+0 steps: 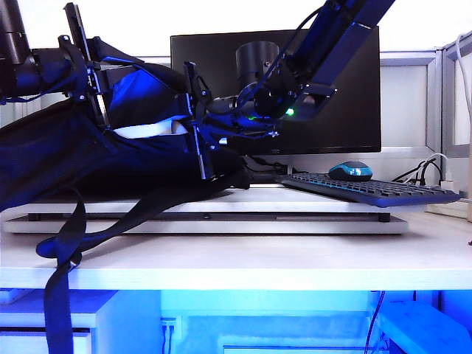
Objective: Pick up the book on the desk and put it into the open backpack.
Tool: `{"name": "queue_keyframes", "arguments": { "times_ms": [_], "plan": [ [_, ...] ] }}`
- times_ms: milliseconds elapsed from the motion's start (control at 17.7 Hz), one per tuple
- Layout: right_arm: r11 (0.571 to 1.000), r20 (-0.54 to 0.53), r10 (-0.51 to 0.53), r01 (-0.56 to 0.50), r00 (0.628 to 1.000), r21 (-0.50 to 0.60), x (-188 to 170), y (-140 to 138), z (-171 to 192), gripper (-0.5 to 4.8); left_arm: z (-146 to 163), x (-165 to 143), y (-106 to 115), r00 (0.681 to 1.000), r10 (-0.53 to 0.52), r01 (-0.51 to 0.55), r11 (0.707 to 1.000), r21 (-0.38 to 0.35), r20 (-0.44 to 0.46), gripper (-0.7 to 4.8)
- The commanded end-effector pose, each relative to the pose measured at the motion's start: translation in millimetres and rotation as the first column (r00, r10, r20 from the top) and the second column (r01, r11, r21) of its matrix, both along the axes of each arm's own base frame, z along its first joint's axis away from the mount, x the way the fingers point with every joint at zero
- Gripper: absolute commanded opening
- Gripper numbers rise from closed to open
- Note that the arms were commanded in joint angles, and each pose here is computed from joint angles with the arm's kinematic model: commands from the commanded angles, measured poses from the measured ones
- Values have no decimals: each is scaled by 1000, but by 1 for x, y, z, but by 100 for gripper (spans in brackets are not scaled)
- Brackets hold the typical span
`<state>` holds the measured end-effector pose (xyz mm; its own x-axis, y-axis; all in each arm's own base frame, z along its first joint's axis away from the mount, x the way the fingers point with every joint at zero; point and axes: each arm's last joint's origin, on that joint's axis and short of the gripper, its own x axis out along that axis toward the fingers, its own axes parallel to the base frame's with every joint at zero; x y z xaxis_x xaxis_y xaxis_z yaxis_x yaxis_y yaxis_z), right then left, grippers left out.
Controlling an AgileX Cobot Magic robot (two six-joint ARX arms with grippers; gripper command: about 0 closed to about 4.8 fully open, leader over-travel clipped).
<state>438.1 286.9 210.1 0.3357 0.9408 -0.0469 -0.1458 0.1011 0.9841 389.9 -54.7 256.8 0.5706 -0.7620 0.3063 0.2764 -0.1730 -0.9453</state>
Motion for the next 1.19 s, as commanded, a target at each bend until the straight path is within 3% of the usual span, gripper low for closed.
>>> {"name": "queue_keyframes", "arguments": {
  "times_ms": [57, 339, 509, 849, 905, 962, 1018, 1075, 1131, 1188],
  "plan": [
    [993, 79, 63, -71, 995, 98, -5, 6, 19, -5, 30, -13, -11, 969, -124, 117, 992, 45, 215, -6],
    [991, 86, 67, -76, 994, 109, -2, 7, 29, -5, 30, -14, -14, 966, -131, 123, 991, 49, 223, -6],
    [983, 68, 152, -158, 986, 93, 0, 5, 19, -5, 29, -15, -15, 959, -206, 193, 978, 80, 197, -6],
    [997, 2, 11, -11, 1000, 72, 16, -5, -10, -5, 28, -18, -19, 937, -321, 307, 945, 111, 139, -6],
    [998, -13, -28, 29, 1000, 64, 18, -6, -14, 46, 28, -18, -19, 938, -319, 305, 946, 110, 140, -5],
    [997, -15, -49, 50, 999, 64, 19, -7, -14, 210, 28, -18, -19, 938, -315, 300, 947, 115, 147, 6],
    [996, -10, -57, 58, 998, 67, 20, -7, -14, 418, 27, -17, -19, 937, -303, 281, 950, 140, 173, 111],
    [995, 16, -48, 46, 999, 83, 19, -7, -11, 479, 25, -16, -19, 937, -290, 260, 951, 166, 193, 285],
    [996, 30, -30, 27, 999, 91, 19, -7, -9, 479, 22, -14, -20, 939, -281, 245, 952, 184, 198, 369],
    [995, 58, -8, 2, 998, 103, 21, -12, -7, 479, 16, -11, -20, 941, -262, 212, 949, 233, 213, 398]
  ]
}}
